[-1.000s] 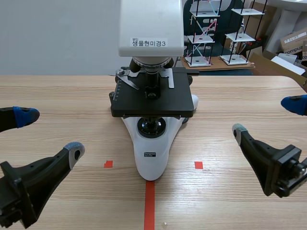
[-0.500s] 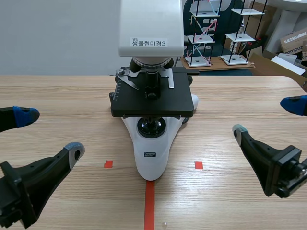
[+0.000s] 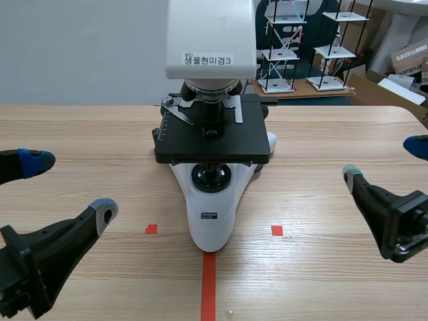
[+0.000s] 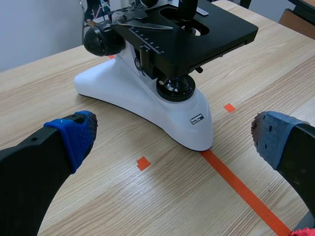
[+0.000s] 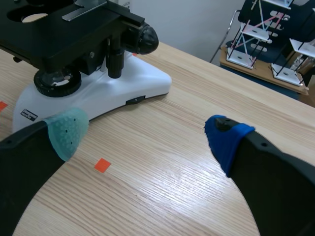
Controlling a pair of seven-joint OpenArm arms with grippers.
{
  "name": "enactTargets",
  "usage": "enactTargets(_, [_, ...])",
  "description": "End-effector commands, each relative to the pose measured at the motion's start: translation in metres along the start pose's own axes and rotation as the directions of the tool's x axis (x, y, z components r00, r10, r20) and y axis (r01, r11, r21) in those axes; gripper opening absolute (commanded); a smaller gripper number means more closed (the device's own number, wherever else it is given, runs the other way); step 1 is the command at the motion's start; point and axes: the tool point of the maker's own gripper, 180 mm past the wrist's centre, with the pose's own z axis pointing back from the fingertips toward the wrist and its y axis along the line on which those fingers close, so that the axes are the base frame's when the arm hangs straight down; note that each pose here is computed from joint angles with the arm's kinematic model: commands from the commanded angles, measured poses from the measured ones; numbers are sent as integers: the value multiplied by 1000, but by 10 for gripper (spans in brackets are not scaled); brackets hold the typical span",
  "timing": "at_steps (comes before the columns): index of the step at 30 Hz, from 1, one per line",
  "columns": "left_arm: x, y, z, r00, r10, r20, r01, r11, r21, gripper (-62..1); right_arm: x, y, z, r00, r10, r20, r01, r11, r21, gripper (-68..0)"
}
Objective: Point at the fine focus knob
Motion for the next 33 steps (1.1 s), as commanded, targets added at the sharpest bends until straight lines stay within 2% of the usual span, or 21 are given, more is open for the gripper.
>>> enactTargets(1, [11,-2,-1,999,-5,36,5,1000,-4,14,9,-9,1,999,22,25,-22,1000,-19,-176])
enactTargets(13, [11,-2,-1,999,-5,37,5,1000,-4,14,12,-21,2,999,49,24,-47,998,-45,-205])
enactTargets(15, [11,-1,-1,999,-6,38,6,1000,-3,14,10,-21,2,999,50,14,-49,998,-45,-277])
enactTargets(17, [12,-1,-1,999,-6,38,6,1000,-3,14,5,-24,2,998,62,-22,-63,997,-50,-385])
enactTargets(20, [12,-1,-1,999,-6,38,6,1000,-3,14,-2,-44,4,993,96,-66,-103,989,-109,-583])
enactTargets(21, [12,-1,-1,999,-6,39,6,1000,-3,14,-4,-54,6,992,101,-73,-110,984,-140,-617])
enactTargets(26, [13,-1,-1,999,-6,46,6,1000,-3,14,-20,-108,18,994,55,-99,-80,962,-263,-623])
enactTargets(33, [13,-1,-1,999,-8,44,9,1000,-3,14,-46,-167,27,998,-21,-66,1,958,-286,-635])
